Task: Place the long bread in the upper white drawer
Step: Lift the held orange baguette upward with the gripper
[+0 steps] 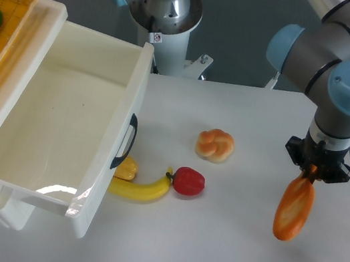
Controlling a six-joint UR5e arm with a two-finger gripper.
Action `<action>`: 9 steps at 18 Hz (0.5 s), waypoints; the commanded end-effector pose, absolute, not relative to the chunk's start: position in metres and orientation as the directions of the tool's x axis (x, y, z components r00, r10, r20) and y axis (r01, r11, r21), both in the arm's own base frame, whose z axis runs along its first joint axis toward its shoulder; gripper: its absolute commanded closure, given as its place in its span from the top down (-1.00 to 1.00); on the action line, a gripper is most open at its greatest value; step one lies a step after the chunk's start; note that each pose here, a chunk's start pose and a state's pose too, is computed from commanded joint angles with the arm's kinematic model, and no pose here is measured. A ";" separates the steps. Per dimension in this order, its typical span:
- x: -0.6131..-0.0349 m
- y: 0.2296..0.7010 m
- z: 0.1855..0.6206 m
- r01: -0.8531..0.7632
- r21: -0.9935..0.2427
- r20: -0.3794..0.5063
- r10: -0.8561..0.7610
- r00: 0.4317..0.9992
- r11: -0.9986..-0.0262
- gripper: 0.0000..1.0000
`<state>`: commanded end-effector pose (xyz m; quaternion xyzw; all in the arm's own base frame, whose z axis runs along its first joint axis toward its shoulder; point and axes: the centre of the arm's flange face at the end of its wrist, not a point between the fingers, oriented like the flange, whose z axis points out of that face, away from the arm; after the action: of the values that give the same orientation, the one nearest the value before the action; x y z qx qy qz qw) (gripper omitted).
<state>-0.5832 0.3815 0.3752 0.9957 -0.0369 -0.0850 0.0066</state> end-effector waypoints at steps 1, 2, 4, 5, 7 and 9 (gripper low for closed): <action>-0.582 0.381 0.375 -0.072 0.020 -0.167 -0.075 0.983 -0.997 -0.92; -0.581 0.382 0.375 -0.074 0.022 -0.166 -0.076 0.983 -0.997 -0.92; -0.581 0.381 0.375 -0.071 0.028 -0.167 -0.075 0.983 -0.997 -0.92; -0.581 0.381 0.374 -0.061 0.026 -0.164 -0.065 0.984 -0.998 -0.92; -0.578 0.380 0.374 -0.045 0.033 -0.141 -0.049 0.989 -0.998 -0.92; -0.577 0.379 0.375 -0.044 0.030 -0.131 -0.048 0.990 -0.999 -0.92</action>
<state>-0.5768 0.3787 0.3755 0.9974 -0.0232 -0.0662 0.0136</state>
